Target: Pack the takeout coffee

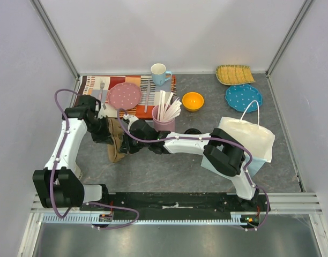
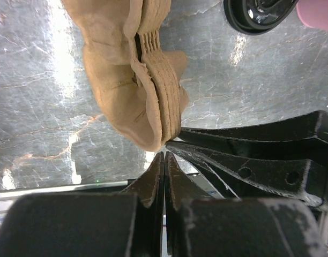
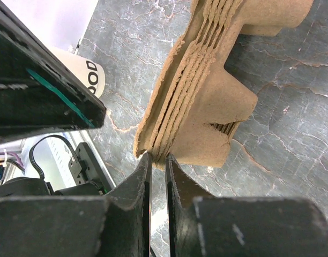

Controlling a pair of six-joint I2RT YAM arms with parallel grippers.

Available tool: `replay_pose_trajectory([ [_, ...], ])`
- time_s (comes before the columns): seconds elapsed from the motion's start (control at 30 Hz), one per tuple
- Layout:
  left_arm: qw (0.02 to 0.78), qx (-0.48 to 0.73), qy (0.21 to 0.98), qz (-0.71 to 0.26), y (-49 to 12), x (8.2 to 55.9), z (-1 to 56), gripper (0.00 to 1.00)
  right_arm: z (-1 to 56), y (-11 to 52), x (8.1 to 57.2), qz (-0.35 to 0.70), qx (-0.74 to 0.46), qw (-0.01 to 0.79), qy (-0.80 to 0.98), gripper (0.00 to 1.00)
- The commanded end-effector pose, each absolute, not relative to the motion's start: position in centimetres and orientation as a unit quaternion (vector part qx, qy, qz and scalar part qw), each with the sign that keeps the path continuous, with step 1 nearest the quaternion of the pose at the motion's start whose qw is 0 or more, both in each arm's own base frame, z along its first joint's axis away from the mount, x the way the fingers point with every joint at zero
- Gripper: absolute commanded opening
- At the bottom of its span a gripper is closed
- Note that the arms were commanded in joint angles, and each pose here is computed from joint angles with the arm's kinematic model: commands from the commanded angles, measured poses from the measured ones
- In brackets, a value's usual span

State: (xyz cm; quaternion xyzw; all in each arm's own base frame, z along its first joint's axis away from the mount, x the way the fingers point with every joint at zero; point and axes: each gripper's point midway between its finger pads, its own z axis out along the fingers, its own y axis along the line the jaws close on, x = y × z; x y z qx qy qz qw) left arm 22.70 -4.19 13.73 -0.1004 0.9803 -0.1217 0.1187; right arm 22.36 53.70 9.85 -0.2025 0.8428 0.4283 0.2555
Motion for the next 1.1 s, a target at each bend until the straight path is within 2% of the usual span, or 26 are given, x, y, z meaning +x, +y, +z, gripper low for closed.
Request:
replay_pose_trajectory([
  [0.0, 0.143, -0.078, 0.977, -0.135, -4.3, 23.6, 15.6, 0.02, 3.5, 49.4, 24.0, 0.326, -0.190, 0.242, 0.894, 0.12],
  [0.07, 0.126, -0.082, 0.979, -0.139, -4.5, 23.1, 14.6, 0.02, 3.7, 49.6, 24.0, 0.328, -0.191, 0.242, 0.893, 0.12],
  [0.13, 0.110, -0.087, 0.979, -0.144, -4.8, 22.5, 13.3, 0.16, 3.7, 49.6, 23.9, 0.330, -0.192, 0.241, 0.892, 0.12],
  [0.2, 0.104, -0.096, 0.977, -0.157, -5.2, 22.2, 12.7, 0.37, 3.8, 49.6, 23.8, 0.331, -0.192, 0.239, 0.892, 0.12],
  [0.3, 0.095, -0.109, 0.979, -0.141, -4.8, 21.7, 11.8, 0.46, 3.9, 49.6, 23.8, 0.334, -0.191, 0.241, 0.891, 0.12],
  [0.43, 0.107, -0.105, 0.980, -0.130, -4.4, 22.5, 11.3, 0.44, 4.2, 50.0, 23.8, 0.340, -0.192, 0.240, 0.889, 0.11],
  [0.6, 0.093, -0.112, 0.981, -0.130, -4.4, 22.3, 10.5, 0.30, 4.4, 50.0, 23.7, 0.343, -0.191, 0.242, 0.887, 0.11],
  [0.7, 0.091, -0.111, 0.982, -0.124, -4.2, 22.1, 10.1, 0.26, 4.3, 49.9, 23.7, 0.342, -0.193, 0.242, 0.887, 0.11],
  [1.07, 0.081, -0.120, 0.984, -0.103, -3.5, 22.3, 9.4, 0.27, 4.4, 49.9, 23.6, 0.346, -0.194, 0.239, 0.886, 0.11],
])
